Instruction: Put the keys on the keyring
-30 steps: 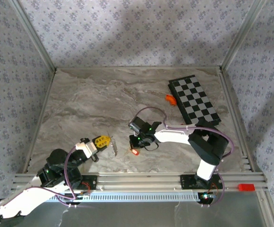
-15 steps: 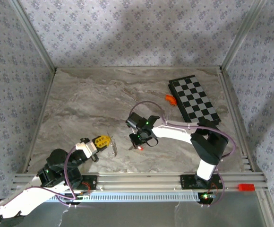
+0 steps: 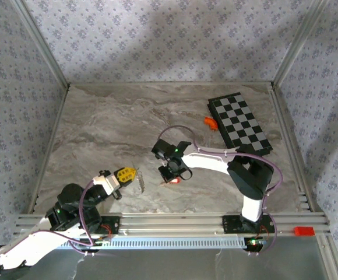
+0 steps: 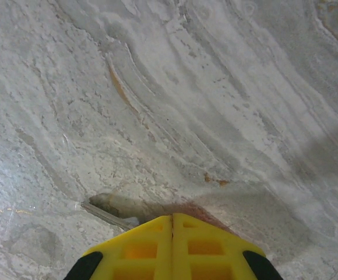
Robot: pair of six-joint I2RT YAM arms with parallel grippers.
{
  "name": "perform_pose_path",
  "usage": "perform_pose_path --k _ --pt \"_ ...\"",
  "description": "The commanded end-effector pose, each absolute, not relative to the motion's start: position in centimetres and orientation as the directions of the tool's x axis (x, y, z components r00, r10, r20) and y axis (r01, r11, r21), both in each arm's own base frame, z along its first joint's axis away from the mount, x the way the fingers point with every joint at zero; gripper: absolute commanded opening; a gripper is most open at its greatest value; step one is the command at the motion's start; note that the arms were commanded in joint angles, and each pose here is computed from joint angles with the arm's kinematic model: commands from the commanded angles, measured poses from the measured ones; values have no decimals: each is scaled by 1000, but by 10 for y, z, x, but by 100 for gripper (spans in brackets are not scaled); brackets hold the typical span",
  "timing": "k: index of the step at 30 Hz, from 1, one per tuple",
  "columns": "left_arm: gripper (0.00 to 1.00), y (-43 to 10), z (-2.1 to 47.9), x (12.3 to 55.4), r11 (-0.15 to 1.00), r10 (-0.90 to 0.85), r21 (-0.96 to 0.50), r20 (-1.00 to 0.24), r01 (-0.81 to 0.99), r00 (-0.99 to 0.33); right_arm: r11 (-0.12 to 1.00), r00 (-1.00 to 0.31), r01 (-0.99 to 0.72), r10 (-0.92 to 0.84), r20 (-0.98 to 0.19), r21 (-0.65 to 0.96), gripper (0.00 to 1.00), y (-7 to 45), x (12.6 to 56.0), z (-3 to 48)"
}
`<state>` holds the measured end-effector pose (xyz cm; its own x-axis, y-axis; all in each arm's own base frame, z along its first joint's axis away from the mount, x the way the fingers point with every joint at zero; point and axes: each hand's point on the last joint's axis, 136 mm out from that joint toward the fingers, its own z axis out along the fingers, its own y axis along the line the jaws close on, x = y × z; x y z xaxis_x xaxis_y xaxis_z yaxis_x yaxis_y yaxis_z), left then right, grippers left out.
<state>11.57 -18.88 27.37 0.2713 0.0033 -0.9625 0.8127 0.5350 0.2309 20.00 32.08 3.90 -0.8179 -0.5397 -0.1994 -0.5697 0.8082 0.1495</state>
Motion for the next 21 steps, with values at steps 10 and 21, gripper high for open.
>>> perform_pose_path --k 10,21 --pt "0 -186 286 111 533 -43 221 -957 816 288 807 -817 -575 -558 -145 137 4 316 194 30" --pt "0 -186 286 111 534 -42 223 -957 816 288 816 -832 -555 -541 -125 162 9 315 192 26"
